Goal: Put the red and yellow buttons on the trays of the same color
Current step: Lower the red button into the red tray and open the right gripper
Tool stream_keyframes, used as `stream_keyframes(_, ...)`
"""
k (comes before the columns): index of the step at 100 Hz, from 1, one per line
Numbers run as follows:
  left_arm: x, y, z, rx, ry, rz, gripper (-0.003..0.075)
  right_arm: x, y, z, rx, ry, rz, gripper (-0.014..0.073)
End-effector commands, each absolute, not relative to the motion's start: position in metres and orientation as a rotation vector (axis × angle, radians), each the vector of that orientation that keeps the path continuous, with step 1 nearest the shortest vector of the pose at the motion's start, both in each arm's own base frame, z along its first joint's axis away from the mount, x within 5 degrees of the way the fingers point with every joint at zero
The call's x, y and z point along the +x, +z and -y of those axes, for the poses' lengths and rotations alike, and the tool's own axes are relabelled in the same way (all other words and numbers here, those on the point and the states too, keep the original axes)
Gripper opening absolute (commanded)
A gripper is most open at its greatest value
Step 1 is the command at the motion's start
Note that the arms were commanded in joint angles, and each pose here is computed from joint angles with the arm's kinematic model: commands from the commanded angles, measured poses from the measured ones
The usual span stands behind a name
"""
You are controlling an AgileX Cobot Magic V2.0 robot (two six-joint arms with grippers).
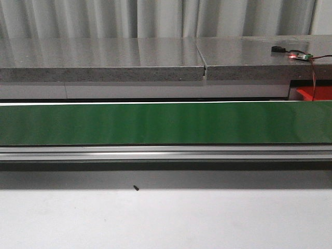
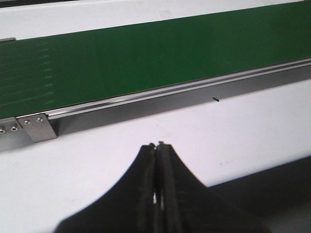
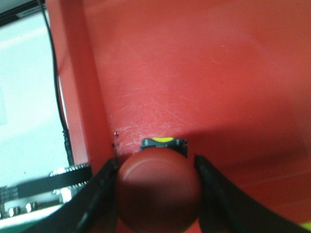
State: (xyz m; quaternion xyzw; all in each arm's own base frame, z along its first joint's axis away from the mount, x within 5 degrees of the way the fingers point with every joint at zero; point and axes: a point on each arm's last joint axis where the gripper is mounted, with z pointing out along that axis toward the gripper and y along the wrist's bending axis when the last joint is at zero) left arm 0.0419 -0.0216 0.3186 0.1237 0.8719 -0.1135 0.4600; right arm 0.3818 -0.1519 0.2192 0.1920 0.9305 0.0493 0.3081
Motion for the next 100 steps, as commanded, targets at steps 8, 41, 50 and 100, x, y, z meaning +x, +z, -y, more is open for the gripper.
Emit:
stream_keyframes(8,0.045,0.33,0.023,0.291,-0.305,-2.07,-0.0019,0.393,0.247,0.156,0.504,0.146,-2.377,0.0206)
stream_keyframes(41,0.045,0.33,0.023,0.291,-0.305,-2.07,-0.0019,0.399,0.243,0.158,0.499,0.156,-2.392,0.0427)
stream_keyframes(50,0.045,0.33,0.023,0.291,-0.305,-2.07,-0.0019,0.398,0.243,0.158,0.493,0.155,-2.394,0.0452)
stream_keyframes(100,0.045,0.33,0.023,0.291,-0.305,-2.07,-0.0019,0.386,0.273,0.151,0.385,0.105,-2.35,0.0405)
